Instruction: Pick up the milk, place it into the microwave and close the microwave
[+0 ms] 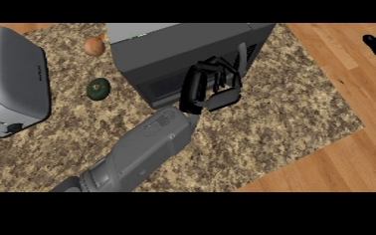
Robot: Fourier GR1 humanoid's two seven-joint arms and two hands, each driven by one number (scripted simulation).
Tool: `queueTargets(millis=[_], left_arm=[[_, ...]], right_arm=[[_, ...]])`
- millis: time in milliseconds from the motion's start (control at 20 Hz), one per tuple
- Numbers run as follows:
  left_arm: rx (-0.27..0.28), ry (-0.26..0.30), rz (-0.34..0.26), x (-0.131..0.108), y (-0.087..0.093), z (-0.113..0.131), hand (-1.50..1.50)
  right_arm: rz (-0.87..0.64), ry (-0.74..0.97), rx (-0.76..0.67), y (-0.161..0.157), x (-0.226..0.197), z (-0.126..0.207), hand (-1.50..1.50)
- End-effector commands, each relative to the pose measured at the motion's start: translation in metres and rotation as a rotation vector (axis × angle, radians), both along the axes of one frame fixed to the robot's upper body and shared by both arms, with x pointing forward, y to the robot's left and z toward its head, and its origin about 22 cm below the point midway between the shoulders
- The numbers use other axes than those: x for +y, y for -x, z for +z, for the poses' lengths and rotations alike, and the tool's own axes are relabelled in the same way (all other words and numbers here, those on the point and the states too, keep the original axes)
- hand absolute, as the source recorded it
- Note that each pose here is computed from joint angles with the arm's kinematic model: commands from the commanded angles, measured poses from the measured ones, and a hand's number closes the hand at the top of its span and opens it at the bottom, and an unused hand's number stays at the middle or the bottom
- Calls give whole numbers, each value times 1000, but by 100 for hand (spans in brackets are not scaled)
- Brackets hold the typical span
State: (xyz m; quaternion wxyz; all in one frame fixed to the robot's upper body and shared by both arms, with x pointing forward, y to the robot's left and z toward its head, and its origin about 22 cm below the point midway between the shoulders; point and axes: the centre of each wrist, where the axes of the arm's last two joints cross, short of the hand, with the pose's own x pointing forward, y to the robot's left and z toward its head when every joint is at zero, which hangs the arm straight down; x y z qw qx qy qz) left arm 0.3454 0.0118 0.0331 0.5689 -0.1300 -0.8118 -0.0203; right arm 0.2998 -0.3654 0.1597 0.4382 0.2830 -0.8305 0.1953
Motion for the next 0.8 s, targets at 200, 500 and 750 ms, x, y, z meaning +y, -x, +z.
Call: queueTargets(millis=[200, 500, 750], left_arm=[[18, -3, 29, 3, -18, 9, 150], [8, -4, 31, 1, -18, 10, 150], [10, -7, 36, 3, -18, 5, 150]], right_arm=[[54, 12, -8, -2, 2, 9, -150], [126, 17, 5, -2, 5, 8, -150], [139, 18, 11, -2, 5, 11, -150]])
